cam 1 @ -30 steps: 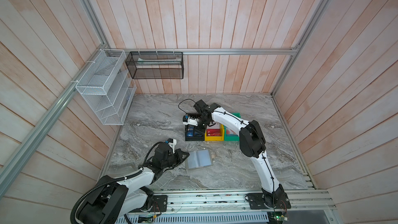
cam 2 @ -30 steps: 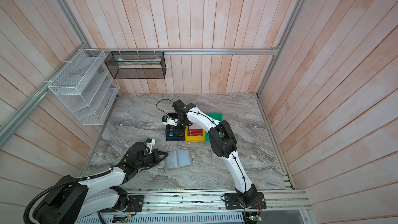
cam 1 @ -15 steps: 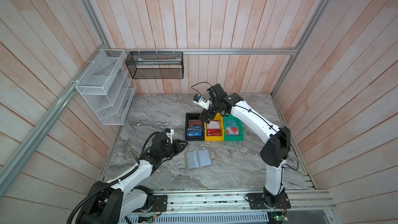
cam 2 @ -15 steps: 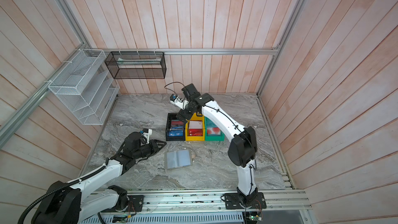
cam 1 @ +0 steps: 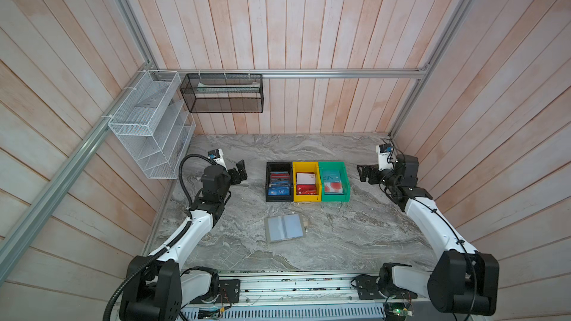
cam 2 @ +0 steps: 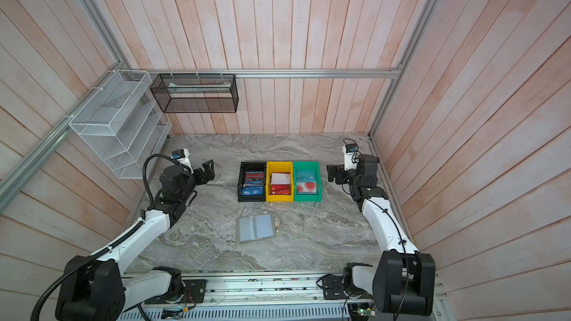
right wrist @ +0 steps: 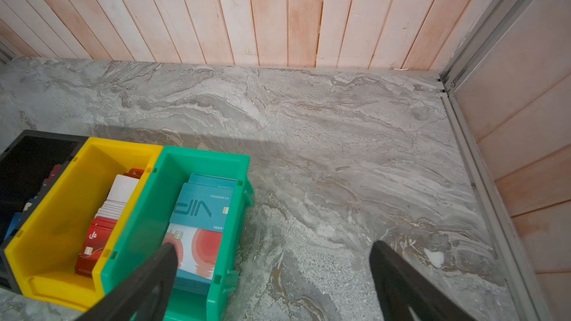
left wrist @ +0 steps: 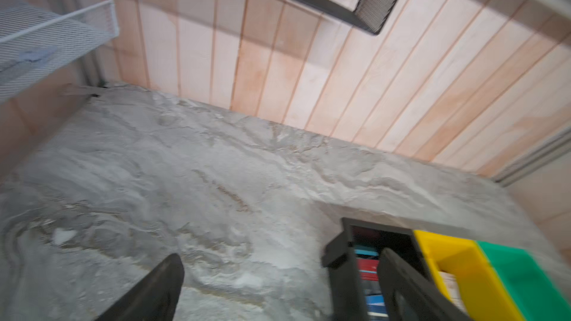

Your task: Take the credit cards out of the card holder

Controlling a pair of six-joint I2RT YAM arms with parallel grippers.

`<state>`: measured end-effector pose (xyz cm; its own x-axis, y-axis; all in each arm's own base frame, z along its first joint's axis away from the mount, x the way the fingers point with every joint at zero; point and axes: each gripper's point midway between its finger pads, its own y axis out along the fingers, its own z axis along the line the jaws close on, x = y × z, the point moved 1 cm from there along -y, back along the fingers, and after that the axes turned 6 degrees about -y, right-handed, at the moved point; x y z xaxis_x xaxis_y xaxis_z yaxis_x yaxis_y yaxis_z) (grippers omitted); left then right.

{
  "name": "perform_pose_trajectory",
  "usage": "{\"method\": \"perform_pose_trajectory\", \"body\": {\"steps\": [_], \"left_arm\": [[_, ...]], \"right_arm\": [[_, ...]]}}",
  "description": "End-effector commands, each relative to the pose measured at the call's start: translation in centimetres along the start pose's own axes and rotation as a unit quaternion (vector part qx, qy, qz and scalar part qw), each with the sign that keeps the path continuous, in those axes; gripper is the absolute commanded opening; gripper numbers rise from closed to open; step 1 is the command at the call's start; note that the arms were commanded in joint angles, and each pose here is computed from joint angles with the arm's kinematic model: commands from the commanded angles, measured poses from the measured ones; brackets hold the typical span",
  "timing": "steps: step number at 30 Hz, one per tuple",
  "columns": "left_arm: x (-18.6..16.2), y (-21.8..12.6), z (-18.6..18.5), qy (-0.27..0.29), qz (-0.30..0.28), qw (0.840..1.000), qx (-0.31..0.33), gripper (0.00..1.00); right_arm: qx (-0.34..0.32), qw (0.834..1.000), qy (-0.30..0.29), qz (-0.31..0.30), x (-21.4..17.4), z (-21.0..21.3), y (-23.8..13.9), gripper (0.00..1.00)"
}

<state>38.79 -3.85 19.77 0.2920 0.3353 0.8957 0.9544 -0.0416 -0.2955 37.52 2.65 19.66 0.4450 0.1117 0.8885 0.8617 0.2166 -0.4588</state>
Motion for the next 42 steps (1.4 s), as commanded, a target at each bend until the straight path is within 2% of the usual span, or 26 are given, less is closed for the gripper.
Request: {"method": "perform_pose_trajectory", "body": {"steps": [1,4,8,14,18,23,26,30,37,38,42], "left_arm": [[0.7,0.4,3.5,0.031,-0.069,0.996,0.037,1.00],[-0.7,0.9,4.9,0.021,-0.061,0.998,0.019,1.00],[-1.0,1.2,4.7,0.021,-0.046,0.999,-0.004,1.00],[-1.1,0.4,4.5,0.025,-0.052,0.998,-0.023,0.99],[-1.2,-0.4,4.8,0.028,-0.060,0.998,-0.015,0.99],[-1.4,-1.3,5.3,0.027,-0.075,0.997,-0.003,0.97],[-1.5,-1.9,5.9,0.047,-0.085,0.995,0.012,0.97],[-2.3,-3.1,6.6,0.073,-0.130,0.989,0.019,0.97],[-4.4,0.8,7.6,0.087,-0.088,0.992,0.028,0.97],[-4.4,0.6,7.3,0.094,-0.103,0.990,0.023,0.97],[-4.5,0.6,7.6,0.090,-0.097,0.991,0.029,1.00]], "right_arm": [[-0.057,0.992,0.001,-0.113,2.5,-1.9,-0.8,0.98],[-0.085,0.988,0.015,-0.129,-0.5,-3.0,-0.6,0.98],[-0.107,0.982,0.033,-0.155,-3.1,-4.1,-1.0,0.98],[-0.100,0.981,0.021,-0.164,-5.5,-3.7,-0.3,0.98],[-0.070,0.983,-0.006,-0.172,-5.2,-2.9,0.6,0.98],[-0.071,0.982,-0.013,-0.176,-6.6,-2.5,1.5,0.98],[-0.073,0.983,-0.013,-0.169,-6.9,-2.6,1.6,0.98],[-0.080,0.983,-0.009,-0.168,-6.9,-2.8,1.7,0.98],[-0.084,0.982,-0.007,-0.167,-6.9,-3.0,1.7,0.98],[-0.084,0.982,-0.007,-0.167,-6.9,-2.9,1.7,0.98],[-0.085,0.982,-0.007,-0.166,-6.9,-3.0,1.7,0.98]]}}
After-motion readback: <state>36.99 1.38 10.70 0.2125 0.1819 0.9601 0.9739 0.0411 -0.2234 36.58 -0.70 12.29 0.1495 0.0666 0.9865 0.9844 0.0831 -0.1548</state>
